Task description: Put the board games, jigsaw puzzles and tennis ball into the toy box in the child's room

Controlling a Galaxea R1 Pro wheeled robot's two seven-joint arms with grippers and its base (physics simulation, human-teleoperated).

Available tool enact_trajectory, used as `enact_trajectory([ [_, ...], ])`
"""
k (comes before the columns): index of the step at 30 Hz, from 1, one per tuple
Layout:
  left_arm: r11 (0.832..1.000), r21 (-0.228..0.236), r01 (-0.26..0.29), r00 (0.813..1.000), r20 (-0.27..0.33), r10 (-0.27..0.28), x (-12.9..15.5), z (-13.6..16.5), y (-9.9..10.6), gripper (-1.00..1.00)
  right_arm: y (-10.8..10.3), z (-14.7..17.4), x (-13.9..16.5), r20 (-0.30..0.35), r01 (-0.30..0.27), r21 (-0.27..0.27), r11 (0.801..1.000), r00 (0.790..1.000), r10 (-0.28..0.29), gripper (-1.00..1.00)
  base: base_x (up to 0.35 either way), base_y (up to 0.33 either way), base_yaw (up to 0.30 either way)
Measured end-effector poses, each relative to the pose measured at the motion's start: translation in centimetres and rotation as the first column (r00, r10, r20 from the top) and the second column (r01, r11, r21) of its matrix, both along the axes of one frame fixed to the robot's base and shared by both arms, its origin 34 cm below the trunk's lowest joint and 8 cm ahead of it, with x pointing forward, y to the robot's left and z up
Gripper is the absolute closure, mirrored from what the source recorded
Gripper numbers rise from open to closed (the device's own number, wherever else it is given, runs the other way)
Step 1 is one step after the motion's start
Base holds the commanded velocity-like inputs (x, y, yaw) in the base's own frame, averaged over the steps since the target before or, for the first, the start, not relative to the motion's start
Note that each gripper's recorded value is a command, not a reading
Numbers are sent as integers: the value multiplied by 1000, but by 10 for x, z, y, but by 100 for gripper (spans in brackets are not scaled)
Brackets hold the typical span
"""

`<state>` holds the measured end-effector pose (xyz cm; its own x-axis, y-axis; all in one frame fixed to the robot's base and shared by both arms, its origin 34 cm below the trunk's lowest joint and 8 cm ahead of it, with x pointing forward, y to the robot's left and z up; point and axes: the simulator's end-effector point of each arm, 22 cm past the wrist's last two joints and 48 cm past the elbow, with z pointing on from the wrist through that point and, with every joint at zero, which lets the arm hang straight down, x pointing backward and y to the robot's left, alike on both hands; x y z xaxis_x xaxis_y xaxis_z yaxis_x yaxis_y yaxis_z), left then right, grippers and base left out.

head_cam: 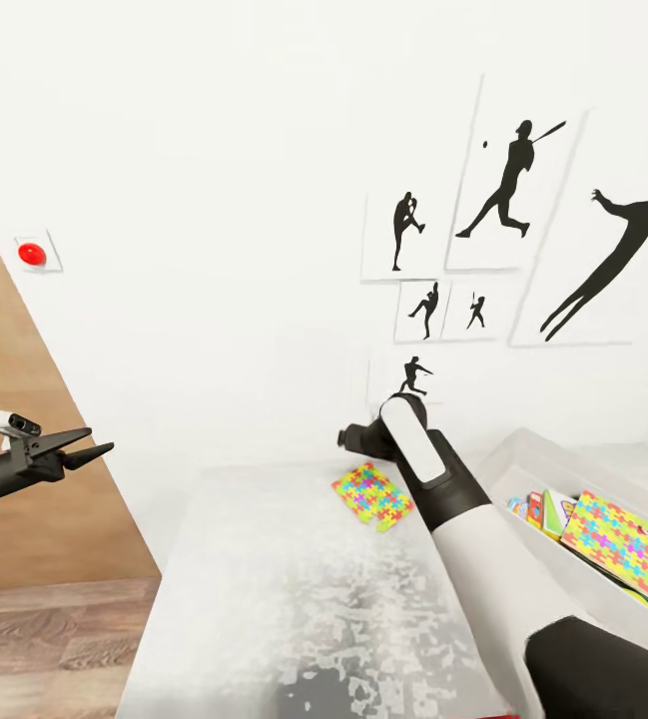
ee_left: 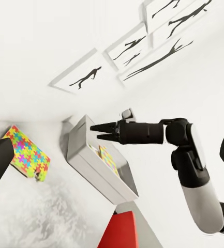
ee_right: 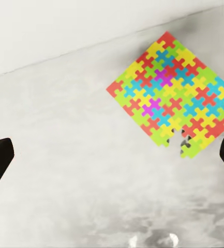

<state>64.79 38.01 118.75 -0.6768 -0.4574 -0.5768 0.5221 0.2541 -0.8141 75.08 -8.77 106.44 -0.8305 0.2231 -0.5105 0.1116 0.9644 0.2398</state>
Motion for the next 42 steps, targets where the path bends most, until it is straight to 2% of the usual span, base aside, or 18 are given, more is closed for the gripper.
enact_trajectory([
  [5,1000,0,-1,1000,1,1,0,0,1,-100,-28,-20,9,-65,62,-37,997,996,-65,-100,0,0,0],
  [8,1000,0,-1,1000,1,1,0,1,1,-100,-36,-27,12,-83,89,-43,995,992,-93,-100,0,0,0],
  [11,1000,0,-2,1000,1,2,0,1,1,-100,-40,-28,16,-80,112,-38,993,990,-115,-100,0,0,0],
  [16,1000,0,-2,1000,2,2,0,1,1,-100,-62,-30,27,-65,155,-33,987,986,-156,-100,0,0,0],
  [21,1000,5,-5,1000,2,5,-1,2,4,-100,-65,-28,34,-38,165,-8,986,986,-165,-100,0,0,0],
  [28,999,37,-24,1000,9,24,-7,11,25,-100,-75,-26,39,-5,168,-53,984,986,-169,-100,0,0,0],
  [33,997,68,-47,999,-9,48,-9,10,44,-100,-81,-25,44,9,173,-74,982,985,-173,-100,0,0,0],
  [42,995,72,-69,996,-55,73,-8,-5,55,-100,-84,-19,54,23,177,-76,981,984,-176,-100,0,0,0],
])
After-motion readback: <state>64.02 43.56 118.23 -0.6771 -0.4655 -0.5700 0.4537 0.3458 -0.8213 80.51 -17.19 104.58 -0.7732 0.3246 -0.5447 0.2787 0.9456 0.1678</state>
